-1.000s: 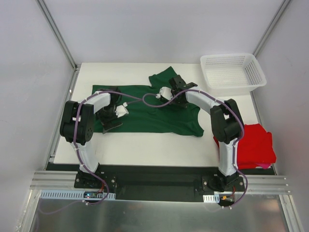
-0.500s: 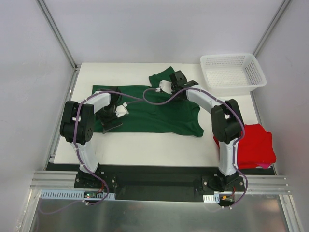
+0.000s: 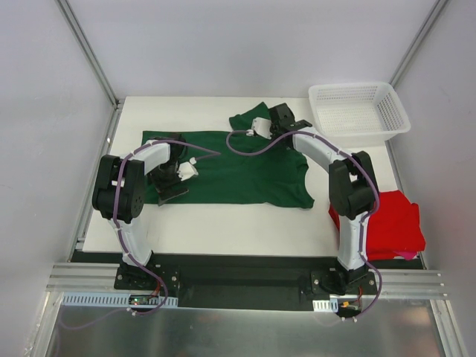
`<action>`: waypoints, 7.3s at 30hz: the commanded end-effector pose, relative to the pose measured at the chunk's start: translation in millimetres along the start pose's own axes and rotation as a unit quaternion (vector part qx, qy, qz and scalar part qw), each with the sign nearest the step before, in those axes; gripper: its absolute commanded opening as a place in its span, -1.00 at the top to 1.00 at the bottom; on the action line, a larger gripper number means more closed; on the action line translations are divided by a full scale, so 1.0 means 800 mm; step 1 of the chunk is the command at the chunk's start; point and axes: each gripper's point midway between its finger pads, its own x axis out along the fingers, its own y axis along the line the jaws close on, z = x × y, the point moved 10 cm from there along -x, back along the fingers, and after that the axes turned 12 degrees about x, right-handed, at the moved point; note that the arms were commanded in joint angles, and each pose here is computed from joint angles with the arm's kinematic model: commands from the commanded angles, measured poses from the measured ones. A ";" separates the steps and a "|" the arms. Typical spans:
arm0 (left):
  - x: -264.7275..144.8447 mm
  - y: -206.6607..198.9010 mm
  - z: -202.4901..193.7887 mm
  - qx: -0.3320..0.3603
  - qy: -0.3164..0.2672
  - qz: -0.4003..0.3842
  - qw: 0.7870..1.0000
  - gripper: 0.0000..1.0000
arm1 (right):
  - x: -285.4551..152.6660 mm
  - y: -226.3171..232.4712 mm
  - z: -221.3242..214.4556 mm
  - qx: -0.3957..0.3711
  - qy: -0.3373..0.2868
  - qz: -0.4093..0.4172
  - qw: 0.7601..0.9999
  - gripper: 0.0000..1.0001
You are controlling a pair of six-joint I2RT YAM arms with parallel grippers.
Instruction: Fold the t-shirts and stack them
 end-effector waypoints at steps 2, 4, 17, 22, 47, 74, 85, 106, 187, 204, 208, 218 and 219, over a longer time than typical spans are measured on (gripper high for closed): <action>-0.011 -0.004 -0.001 0.005 0.001 0.001 1.000 -0.98 | 0.000 -0.017 0.011 0.004 -0.009 -0.026 1.000 0.98; -0.011 -0.004 -0.001 0.005 0.001 0.002 1.000 -0.99 | 0.001 -0.015 0.011 0.000 -0.008 -0.022 1.000 0.98; -0.014 -0.007 -0.002 0.004 0.001 0.003 1.000 -0.98 | -0.015 -0.023 0.008 0.009 -0.003 -0.069 0.998 -0.27; -0.019 -0.004 0.001 0.004 -0.002 0.012 1.000 -0.99 | -0.060 -0.013 -0.004 0.070 -0.014 0.052 0.996 -0.37; -0.083 0.099 0.035 -0.254 -0.284 -0.044 0.924 -0.99 | -0.071 0.060 -0.045 0.324 -0.013 0.397 0.859 -0.93; -0.034 0.134 0.049 -0.219 -0.247 -0.050 0.943 -0.98 | 0.037 0.033 -0.037 0.164 -0.047 0.280 0.945 -0.93; -0.028 0.115 0.039 -0.208 -0.237 -0.064 0.947 -0.98 | 0.025 0.046 -0.066 0.137 0.000 0.305 0.943 -0.93; -0.030 0.030 0.001 -0.187 -0.234 -0.067 0.952 -0.99 | -0.007 0.084 -0.095 0.106 0.018 0.312 0.944 -0.93; -0.013 -0.061 -0.028 -0.139 -0.199 -0.125 0.962 -0.99 | -0.089 0.149 -0.141 0.045 0.078 0.353 0.931 -0.93; -0.021 -0.040 -0.036 -0.142 -0.179 -0.031 0.973 -0.99 | -0.081 0.119 -0.114 0.057 0.055 0.289 0.954 -0.93; -0.002 -0.038 -0.030 -0.136 -0.173 -0.049 0.974 -0.99 | -0.071 0.124 -0.115 0.048 0.052 0.289 0.955 -0.93; 0.031 -0.035 -0.018 -0.146 -0.160 -0.091 0.972 -0.99 | -0.048 0.138 -0.120 0.042 0.081 0.302 0.949 -0.93; 0.031 -0.037 -0.019 -0.146 -0.159 -0.092 0.972 -0.99 | -0.047 0.141 -0.122 0.040 0.086 0.310 0.946 -0.93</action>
